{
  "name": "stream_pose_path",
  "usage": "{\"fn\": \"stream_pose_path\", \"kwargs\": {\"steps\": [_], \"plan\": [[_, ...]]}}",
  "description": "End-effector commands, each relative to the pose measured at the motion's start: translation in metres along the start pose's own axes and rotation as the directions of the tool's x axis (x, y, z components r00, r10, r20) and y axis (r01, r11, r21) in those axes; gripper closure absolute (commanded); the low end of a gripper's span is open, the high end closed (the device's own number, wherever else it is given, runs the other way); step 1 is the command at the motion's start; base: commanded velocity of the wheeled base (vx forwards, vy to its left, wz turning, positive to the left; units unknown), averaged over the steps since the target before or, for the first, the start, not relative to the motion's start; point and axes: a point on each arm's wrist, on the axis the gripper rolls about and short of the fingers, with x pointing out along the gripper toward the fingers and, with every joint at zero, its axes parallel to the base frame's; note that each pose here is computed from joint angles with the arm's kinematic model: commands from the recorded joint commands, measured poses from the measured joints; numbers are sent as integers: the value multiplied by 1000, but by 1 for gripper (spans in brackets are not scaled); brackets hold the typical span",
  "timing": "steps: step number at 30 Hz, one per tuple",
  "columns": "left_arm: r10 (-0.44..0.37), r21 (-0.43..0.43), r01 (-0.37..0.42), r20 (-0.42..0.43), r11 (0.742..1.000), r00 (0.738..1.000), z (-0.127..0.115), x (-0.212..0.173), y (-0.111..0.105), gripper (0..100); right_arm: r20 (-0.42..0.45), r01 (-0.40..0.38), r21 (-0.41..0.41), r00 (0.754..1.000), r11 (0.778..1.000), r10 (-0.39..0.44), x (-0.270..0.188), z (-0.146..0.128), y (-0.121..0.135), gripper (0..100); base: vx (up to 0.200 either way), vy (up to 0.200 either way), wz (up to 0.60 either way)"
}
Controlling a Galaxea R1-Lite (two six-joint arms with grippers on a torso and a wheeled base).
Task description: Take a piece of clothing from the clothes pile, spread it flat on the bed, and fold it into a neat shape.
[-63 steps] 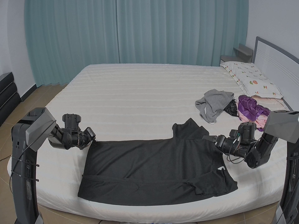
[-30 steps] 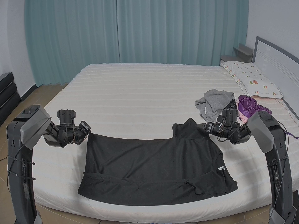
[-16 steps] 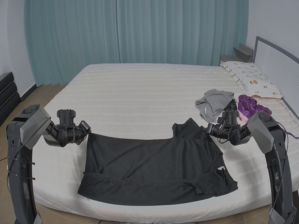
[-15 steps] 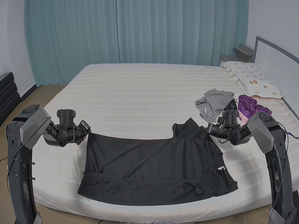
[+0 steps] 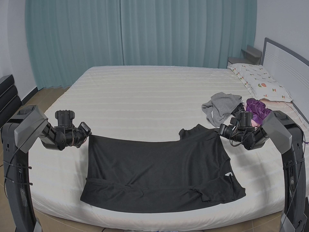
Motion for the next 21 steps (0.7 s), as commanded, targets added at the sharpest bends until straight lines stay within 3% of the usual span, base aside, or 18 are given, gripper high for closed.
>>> {"fn": "stream_pose_path", "kwargs": {"steps": [1,16,21], "plan": [[-9,-5,10,22,1000,1000,8,-11,-5,100,40,-10,2,999,1000,10,-20,17,10,100,0,0,0],[-15,-13,15,42,1000,999,17,-21,-5,100,53,-16,-22,998,1000,17,-29,3,11,100,0,0,0],[-13,-16,13,45,1000,999,19,-22,-4,100,96,-41,-12,995,999,42,-26,9,17,100,0,0,0]]}}
